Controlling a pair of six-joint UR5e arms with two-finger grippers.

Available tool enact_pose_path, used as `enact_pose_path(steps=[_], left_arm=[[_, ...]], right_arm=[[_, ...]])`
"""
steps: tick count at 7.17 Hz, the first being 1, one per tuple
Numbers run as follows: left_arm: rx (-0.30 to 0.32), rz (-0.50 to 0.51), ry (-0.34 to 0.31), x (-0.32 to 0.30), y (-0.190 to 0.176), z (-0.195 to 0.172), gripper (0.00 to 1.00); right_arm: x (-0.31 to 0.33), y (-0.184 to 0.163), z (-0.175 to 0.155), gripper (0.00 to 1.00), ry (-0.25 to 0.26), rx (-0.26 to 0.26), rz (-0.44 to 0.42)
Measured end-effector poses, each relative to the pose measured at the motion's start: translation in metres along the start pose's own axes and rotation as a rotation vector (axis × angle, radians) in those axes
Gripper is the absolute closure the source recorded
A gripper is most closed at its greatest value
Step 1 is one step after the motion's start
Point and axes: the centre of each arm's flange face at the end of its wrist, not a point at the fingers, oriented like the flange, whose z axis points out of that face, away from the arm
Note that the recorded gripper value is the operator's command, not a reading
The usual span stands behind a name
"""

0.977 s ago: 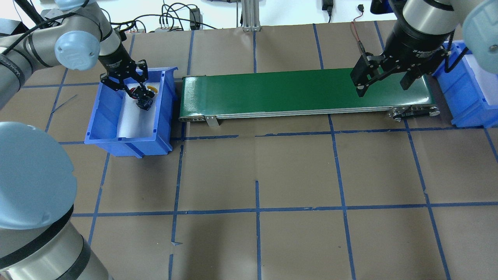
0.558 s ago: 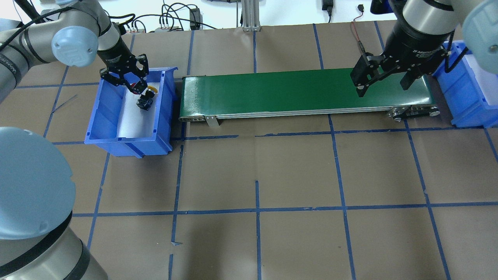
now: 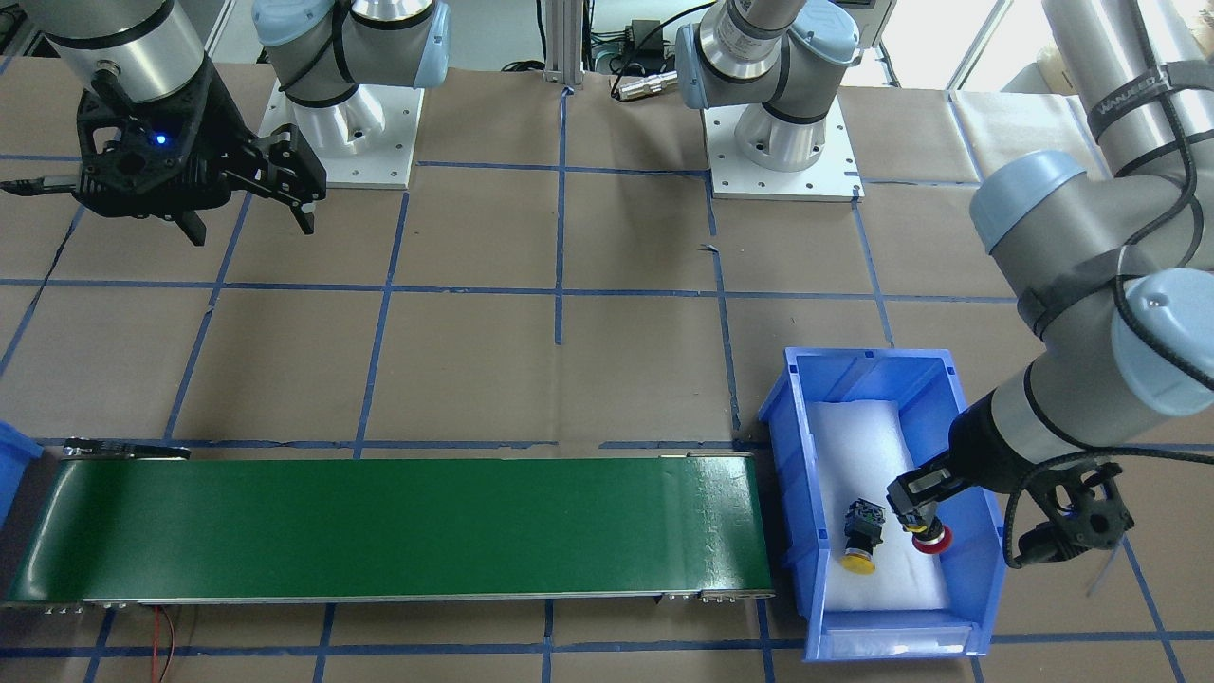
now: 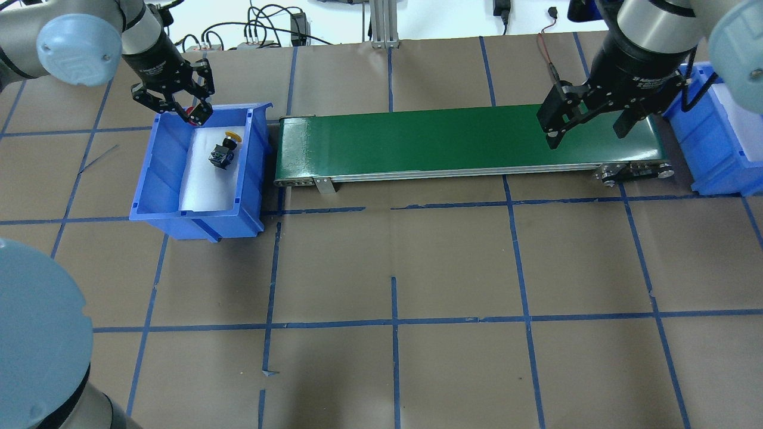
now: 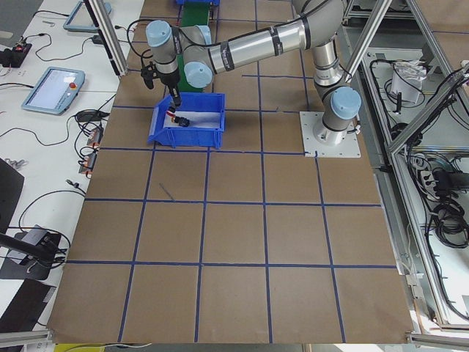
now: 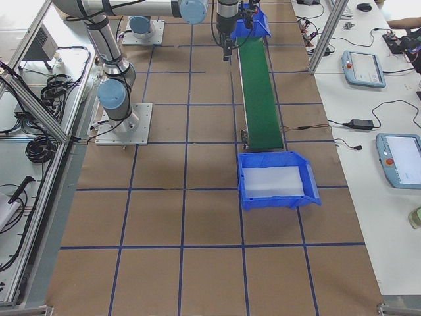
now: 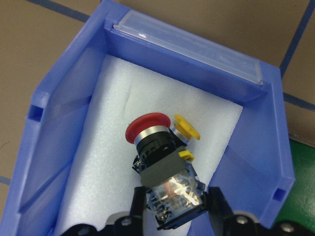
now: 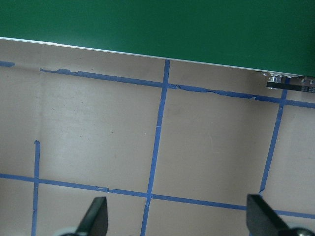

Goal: Transport two buttons from left to right
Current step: 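Carry the red button onto the green conveyor and release it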

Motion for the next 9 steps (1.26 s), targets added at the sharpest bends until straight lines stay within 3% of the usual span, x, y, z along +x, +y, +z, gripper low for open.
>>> enact_pose_path(steps=[4, 6, 9], left_arm=[[0.061, 0.059, -0.016, 0.069, 0.045, -0.08, 0.61], [0.063, 0.065, -0.039, 0.118, 0.068, -0.074, 0.61], [0.028, 0.046, -0.054, 0.164, 0.076, -0.022, 0.61]], right_arm=[[0.0, 0.0, 0.0, 0.01, 0.0, -0.001, -0.002], [0.0, 0.0, 0.002, 0.01, -0.001, -0.003, -0.005], [0.0, 0.002, 0.006, 0.01, -0.001, -0.011, -0.009]])
